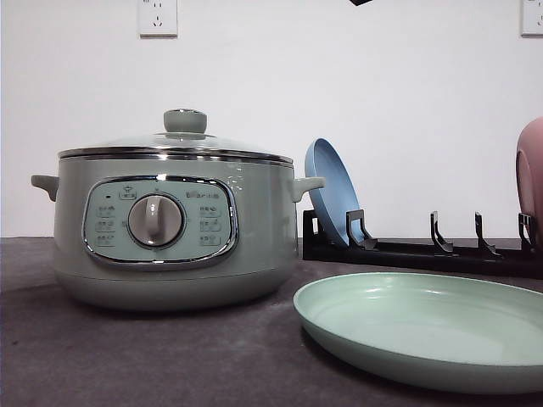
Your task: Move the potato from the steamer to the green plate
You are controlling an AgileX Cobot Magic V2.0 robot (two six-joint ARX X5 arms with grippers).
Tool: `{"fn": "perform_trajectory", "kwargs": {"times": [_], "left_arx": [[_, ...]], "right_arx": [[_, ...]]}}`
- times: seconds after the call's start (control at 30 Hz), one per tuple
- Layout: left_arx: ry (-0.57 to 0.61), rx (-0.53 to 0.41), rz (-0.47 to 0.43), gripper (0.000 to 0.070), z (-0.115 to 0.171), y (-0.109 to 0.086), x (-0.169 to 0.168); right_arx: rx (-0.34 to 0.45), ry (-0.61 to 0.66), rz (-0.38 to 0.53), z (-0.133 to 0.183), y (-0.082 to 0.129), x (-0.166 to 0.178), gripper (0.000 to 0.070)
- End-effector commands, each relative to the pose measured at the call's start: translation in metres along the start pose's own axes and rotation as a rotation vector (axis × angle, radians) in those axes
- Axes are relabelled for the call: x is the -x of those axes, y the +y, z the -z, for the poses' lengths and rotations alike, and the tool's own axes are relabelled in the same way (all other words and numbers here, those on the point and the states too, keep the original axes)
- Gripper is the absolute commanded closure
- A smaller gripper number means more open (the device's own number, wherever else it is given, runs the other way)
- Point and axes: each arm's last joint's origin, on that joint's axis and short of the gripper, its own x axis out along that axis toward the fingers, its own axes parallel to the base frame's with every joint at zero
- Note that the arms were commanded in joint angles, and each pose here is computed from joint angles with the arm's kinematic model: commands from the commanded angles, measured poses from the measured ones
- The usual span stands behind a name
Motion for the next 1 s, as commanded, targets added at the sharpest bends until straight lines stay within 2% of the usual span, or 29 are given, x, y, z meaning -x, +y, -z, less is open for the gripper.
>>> {"fn": "perform_trajectory", "kwargs": {"times": [0.0, 0.2, 0.47, 0.73, 0.97], "left_arx": [[-0.024, -0.010, 0.007, 0.0196, -0.006, -0.002, 0.003], [-0.004, 0.011, 0.013, 0.0197, -0.023, 0.001, -0.004], [0.088, -0.014, 0.071, 0.0197, -0.089, -0.001, -0.029], [0.247, -0.082, 0.038, 0.0196, -0.144, -0.007, -0.092], [0.353, -0.123, 0.019, 0.0196, -0.163, -0.013, -0.154]], "right_arx": [[0.021, -0.008, -0.004, -0.004, 0.001, 0.000, 0.0411], [0.022, -0.008, -0.004, -0.004, 0.001, 0.000, 0.0411], [0.030, -0.008, -0.003, -0.004, 0.001, 0.000, 0.0411], [0.035, -0.005, -0.003, -0.004, 0.001, 0.000, 0.0411], [0.033, 0.004, -0.002, -0.003, 0.001, 0.000, 0.0411]]}}
